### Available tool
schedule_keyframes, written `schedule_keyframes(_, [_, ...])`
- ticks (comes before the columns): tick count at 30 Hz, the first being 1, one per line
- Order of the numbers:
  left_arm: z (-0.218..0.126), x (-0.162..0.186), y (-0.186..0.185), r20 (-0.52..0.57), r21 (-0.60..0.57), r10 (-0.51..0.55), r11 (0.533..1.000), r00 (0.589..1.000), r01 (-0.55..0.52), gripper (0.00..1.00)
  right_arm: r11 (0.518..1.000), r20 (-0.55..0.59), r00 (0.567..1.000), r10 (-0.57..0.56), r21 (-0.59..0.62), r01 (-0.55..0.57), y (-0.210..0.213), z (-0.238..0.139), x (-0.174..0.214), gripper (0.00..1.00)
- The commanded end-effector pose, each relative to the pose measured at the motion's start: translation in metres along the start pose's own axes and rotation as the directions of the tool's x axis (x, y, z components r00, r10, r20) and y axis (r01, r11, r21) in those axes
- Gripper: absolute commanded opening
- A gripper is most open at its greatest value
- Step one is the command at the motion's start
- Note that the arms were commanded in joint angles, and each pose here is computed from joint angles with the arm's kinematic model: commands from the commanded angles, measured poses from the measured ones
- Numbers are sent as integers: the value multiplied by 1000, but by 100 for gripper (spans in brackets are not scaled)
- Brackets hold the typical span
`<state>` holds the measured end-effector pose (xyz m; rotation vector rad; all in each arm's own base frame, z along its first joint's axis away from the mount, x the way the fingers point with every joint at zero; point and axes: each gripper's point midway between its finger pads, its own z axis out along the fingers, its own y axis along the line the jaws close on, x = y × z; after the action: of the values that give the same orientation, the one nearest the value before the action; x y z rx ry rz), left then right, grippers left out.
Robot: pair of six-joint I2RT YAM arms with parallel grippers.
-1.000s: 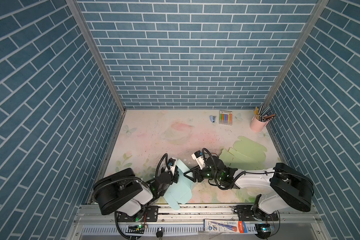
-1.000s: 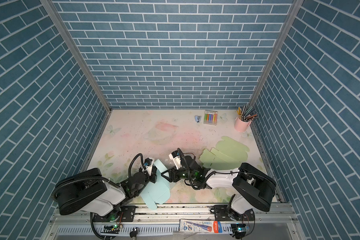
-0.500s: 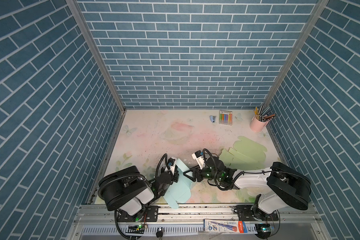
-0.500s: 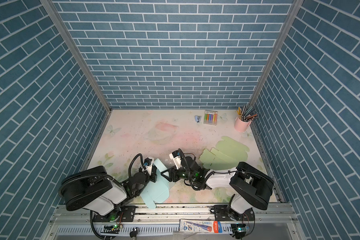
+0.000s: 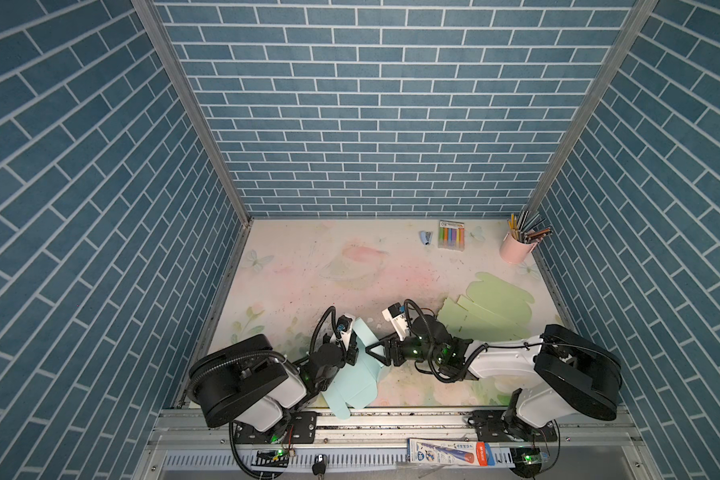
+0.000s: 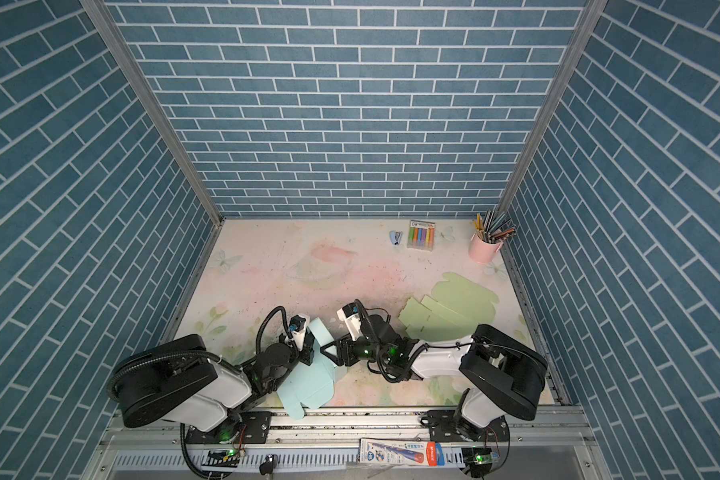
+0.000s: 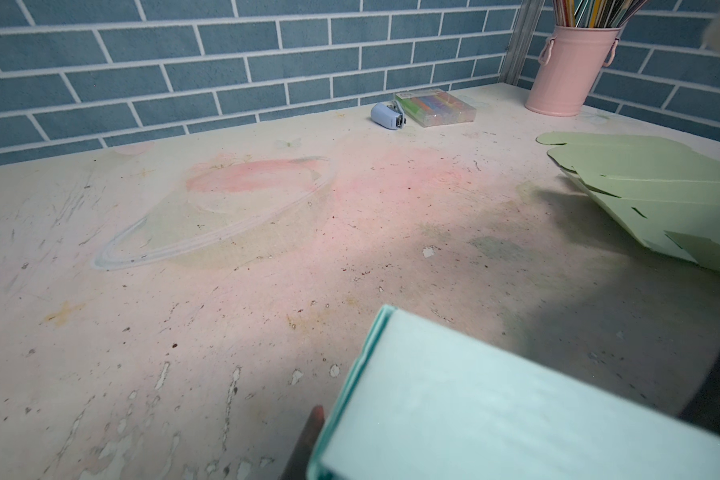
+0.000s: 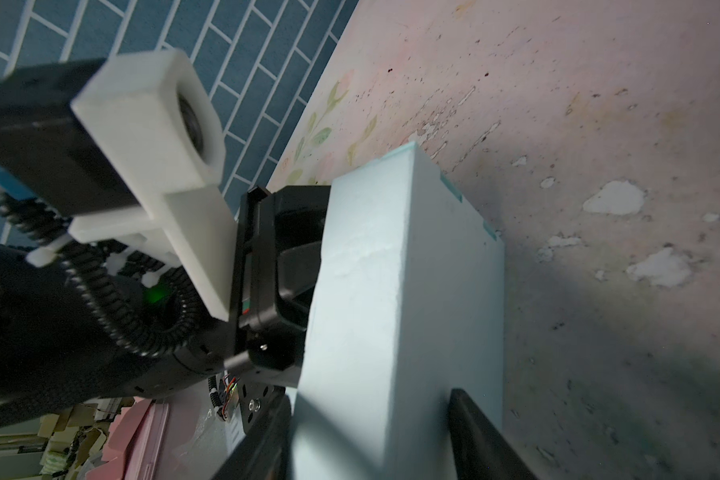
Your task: Fold the paper box
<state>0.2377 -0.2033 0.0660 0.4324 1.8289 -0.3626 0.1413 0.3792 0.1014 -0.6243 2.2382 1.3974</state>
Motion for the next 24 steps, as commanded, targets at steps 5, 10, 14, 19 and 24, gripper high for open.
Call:
schedule_keyframes(5, [3,1,-27,-23,134,-18,991,1000,21,24,995,-16,1000,-7,-100,6,30,-1,-2,59])
schedule_keyframes(10, [2,9,-24,-59,118,-10,993,998,17,28,999,-13,1000,-14,-34,14,18,-7,-2,59])
schedule_keyframes(14, [-4,16,-19,-73,106,-15,994,997,22,30,1000,-7,1000,-22,22,22,10,-12,-3,59])
schedule_keyframes(19, [-6,17,-19,-85,109,-23,993,996,33,31,997,-3,999,-35,73,35,2,-15,-4,60])
schedule_keyframes(24, [-11,22,-13,-107,89,-40,995,993,50,34,994,11,999,-46,104,44,-2,-20,-5,61])
